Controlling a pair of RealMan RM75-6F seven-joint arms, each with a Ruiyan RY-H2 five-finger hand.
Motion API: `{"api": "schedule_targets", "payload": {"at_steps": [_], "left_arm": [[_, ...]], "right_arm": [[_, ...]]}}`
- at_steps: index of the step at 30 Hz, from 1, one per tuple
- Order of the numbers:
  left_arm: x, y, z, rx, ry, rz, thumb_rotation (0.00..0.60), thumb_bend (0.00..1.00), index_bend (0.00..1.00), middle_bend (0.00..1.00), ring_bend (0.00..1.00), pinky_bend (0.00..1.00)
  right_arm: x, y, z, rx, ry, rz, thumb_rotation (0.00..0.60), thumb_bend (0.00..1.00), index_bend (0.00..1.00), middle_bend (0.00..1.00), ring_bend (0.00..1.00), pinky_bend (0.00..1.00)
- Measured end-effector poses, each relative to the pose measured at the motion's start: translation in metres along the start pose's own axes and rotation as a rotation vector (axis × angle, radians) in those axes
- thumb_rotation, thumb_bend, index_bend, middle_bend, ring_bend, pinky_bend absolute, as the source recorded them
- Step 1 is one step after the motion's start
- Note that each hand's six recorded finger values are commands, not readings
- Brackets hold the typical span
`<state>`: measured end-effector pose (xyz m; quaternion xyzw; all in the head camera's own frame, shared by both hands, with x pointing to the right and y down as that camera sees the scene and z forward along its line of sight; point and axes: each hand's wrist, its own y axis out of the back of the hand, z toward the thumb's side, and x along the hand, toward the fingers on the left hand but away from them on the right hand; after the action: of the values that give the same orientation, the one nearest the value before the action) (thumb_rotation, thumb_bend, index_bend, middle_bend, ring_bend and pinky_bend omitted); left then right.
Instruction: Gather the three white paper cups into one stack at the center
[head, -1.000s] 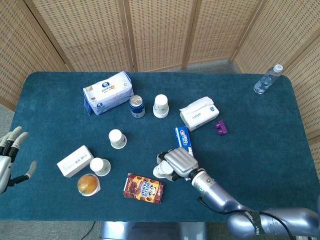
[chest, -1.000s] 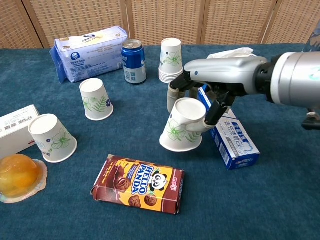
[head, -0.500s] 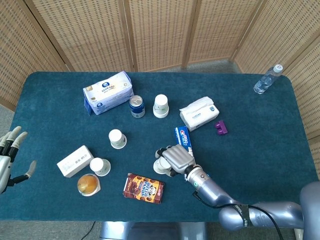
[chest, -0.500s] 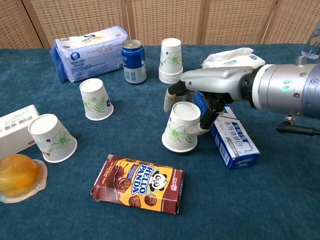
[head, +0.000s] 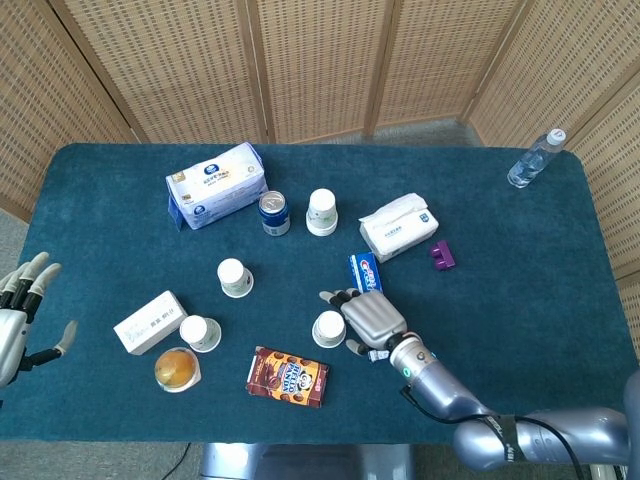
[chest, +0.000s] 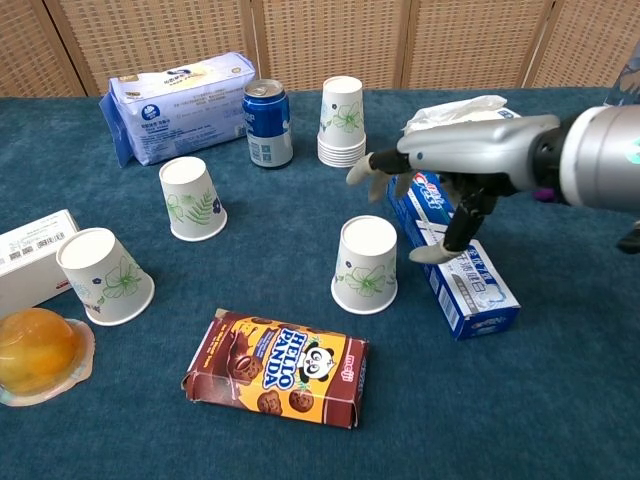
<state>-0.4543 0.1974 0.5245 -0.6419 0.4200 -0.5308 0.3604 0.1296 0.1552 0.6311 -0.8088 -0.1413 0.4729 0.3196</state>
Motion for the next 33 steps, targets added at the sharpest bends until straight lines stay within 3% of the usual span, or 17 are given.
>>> {"api": "schedule_targets", "payload": {"at_steps": [6,13,19,25,33], "left_arm": [[0.001,-0.002,0.002,0.005,-0.004,-0.019,0.356,0.46,0.00,0.00,0.00,0.11],[0.003,-0.006,0.008,0.022,-0.018,-0.045,0.355,0.46,0.00,0.00,0.00,0.08],[0.006,-0.012,0.017,0.043,-0.047,-0.066,0.352,0.47,0.00,0.00,0.00,0.08],[0.011,-0.025,0.031,0.062,-0.087,-0.107,0.357,0.46,0.00,0.00,0.00,0.08],[0.018,-0.041,0.049,0.090,-0.137,-0.133,0.354,0.47,0.00,0.00,0.00,0.08]], "right_arm": [[0.016,0.021,-0.005,-0.033,0.002,-0.102,0.600,0.36,0.02,0.20,0.20,0.63],[0.042,0.059,-0.029,-0.064,-0.031,-0.342,0.600,0.37,0.02,0.20,0.20,0.62],[0.066,0.077,-0.063,-0.062,-0.113,-0.486,0.600,0.37,0.03,0.20,0.18,0.60],[0.083,0.081,-0.090,-0.032,-0.187,-0.537,0.600,0.37,0.03,0.20,0.17,0.59],[0.095,0.079,-0.107,-0.009,-0.228,-0.556,0.600,0.37,0.03,0.20,0.17,0.59]]}}
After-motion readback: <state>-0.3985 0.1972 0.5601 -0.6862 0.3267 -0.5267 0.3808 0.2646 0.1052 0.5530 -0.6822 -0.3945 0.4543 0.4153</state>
